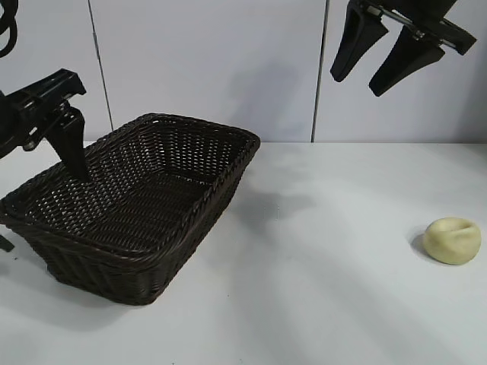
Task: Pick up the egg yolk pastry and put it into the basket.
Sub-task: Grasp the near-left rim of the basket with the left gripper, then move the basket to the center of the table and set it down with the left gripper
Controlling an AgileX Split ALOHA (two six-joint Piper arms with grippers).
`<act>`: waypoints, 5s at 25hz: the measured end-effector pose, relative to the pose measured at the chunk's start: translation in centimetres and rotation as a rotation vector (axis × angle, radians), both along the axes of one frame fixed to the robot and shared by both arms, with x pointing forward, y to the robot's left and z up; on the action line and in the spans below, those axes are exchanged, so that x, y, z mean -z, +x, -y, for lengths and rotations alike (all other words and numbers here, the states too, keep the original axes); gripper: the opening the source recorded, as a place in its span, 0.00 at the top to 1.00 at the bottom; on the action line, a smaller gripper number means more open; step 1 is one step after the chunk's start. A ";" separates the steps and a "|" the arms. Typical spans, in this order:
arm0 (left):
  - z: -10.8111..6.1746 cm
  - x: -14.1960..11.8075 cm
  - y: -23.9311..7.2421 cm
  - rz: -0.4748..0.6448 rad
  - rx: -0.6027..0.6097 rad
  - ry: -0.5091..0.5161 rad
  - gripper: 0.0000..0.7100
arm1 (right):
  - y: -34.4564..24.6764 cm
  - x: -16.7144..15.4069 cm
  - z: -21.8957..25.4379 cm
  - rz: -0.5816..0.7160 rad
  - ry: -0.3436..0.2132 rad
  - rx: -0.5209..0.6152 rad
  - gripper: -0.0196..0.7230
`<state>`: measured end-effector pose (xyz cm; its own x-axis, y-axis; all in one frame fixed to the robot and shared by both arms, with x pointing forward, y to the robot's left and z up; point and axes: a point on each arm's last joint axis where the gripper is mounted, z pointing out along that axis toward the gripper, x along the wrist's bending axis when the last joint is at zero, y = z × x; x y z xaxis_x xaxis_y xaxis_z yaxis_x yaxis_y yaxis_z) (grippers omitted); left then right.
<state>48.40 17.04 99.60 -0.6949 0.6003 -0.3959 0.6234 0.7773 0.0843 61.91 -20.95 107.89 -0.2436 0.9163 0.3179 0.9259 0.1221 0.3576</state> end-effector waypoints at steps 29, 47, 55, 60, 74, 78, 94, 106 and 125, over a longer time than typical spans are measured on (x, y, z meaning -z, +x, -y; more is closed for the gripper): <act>1.4 6.9 2.5 -0.099 -0.022 0.030 0.79 | 0.1 0.0 0.0 0.007 0.001 0.003 0.42; -0.7 5.4 2.9 -0.112 0.011 -0.020 0.86 | 0.1 0.0 0.0 0.007 0.001 0.003 0.42; -1.5 3.2 4.4 -0.099 0.295 -0.113 0.86 | 0.1 0.0 0.0 0.007 0.000 0.003 0.42; -1.2 2.0 5.6 -0.082 0.424 -0.095 0.86 | 0.1 0.0 0.0 0.007 0.000 0.003 0.42; 1.2 2.0 12.3 -0.072 0.921 -0.026 0.86 | 0.1 0.0 0.0 0.007 0.000 0.003 0.42; 1.4 1.8 13.6 -0.041 0.984 0.000 0.86 | 0.1 0.0 0.0 0.007 0.000 0.003 0.42; -1.5 5.0 15.6 -0.076 0.969 -0.014 0.86 | 0.1 0.0 0.0 0.008 0.000 0.003 0.42; -1.0 6.8 16.2 -0.064 0.957 -0.050 0.86 | 0.1 0.0 0.0 0.015 0.001 0.006 0.42; -1.4 1.4 15.2 0.019 0.995 0.007 0.17 | 0.1 0.0 0.0 0.015 0.001 0.006 0.42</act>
